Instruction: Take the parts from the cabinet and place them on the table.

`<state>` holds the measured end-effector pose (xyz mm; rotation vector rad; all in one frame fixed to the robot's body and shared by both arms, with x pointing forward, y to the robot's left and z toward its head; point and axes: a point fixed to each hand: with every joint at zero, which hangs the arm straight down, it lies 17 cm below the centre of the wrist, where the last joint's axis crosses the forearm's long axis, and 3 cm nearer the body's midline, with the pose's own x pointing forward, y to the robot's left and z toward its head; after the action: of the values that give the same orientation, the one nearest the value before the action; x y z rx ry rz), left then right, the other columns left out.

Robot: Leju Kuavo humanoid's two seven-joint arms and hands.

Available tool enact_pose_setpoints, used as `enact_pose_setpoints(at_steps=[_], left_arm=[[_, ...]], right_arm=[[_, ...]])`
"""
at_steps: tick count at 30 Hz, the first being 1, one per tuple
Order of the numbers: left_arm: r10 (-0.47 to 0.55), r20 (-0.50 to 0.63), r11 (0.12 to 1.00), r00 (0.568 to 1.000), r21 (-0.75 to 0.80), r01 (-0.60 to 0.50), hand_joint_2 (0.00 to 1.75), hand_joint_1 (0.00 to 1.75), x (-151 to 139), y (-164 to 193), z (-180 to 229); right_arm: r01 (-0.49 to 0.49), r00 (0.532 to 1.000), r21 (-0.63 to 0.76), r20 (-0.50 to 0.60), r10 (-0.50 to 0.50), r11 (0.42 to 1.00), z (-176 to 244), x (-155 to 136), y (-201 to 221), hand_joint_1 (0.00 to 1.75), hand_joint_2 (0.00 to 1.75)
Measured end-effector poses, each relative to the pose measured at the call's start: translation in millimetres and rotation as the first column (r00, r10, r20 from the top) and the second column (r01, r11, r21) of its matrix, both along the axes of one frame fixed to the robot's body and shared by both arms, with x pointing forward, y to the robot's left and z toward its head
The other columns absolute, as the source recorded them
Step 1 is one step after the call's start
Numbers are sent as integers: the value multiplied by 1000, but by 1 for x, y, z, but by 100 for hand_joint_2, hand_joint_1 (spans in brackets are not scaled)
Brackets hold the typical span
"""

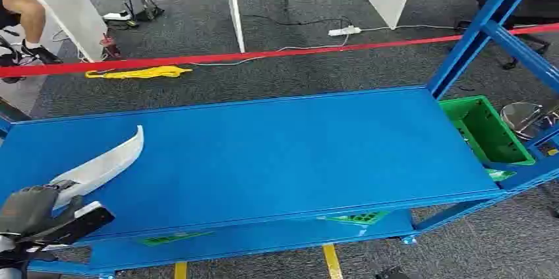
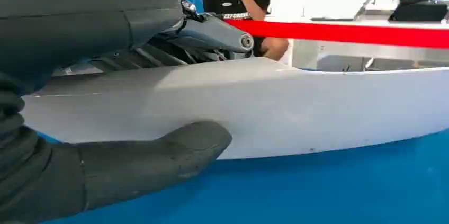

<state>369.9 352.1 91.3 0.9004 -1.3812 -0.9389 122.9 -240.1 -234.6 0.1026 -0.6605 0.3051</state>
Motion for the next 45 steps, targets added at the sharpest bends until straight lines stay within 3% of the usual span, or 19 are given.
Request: enact_pose_setpoints(at_steps=[10, 17, 23, 24, 25, 26, 31, 35, 39, 45], left_arm=[[5, 66, 999, 998, -50, -1, 175, 175, -1, -12, 16], [4, 206, 998, 979, -59, 9, 175, 175, 6, -36, 46], [3, 210, 998, 978, -60, 10, 175, 175, 6, -37, 48], [-19, 271, 995, 962, -90, 45, 175, 175, 2, -51, 64], [-46, 322, 987, 946, -131, 93, 175, 175, -8, -67, 78], [-62, 403, 975, 913, -169, 141, 175, 175, -34, -89, 97], [-72, 444, 969, 893, -182, 169, 175, 175, -52, -111, 112], [-90, 494, 971, 865, -149, 186, 175, 175, -63, -127, 128], [-73, 507, 968, 859, -170, 183, 175, 175, -69, -137, 140], [-74, 519, 964, 851, -182, 195, 175, 175, -72, -142, 148]], right_arm=[[34, 999, 8, -7, -34, 999, 1, -4, -3, 0, 0], [78, 997, 5, 10, -78, 997, 2, -12, -20, 0, 0], [79, 997, 4, 12, -79, 997, 2, -12, -20, 0, 0], [104, 993, 0, 49, -104, 995, 8, -8, -29, 0, 0], [122, 984, 7, 133, -122, 992, 24, 12, -41, 0, 0], [149, 938, 64, 306, -162, 987, 70, 54, -51, 0, 0], [174, 870, 85, 453, -194, 981, 117, 88, -62, 0, 0], [180, 823, 77, 535, -193, 981, 145, 100, -68, 0, 0], [305, 779, 67, 557, -289, 950, 164, 113, -75, 0, 0], [302, 758, 82, 584, -291, 950, 180, 123, -62, 0, 0]])
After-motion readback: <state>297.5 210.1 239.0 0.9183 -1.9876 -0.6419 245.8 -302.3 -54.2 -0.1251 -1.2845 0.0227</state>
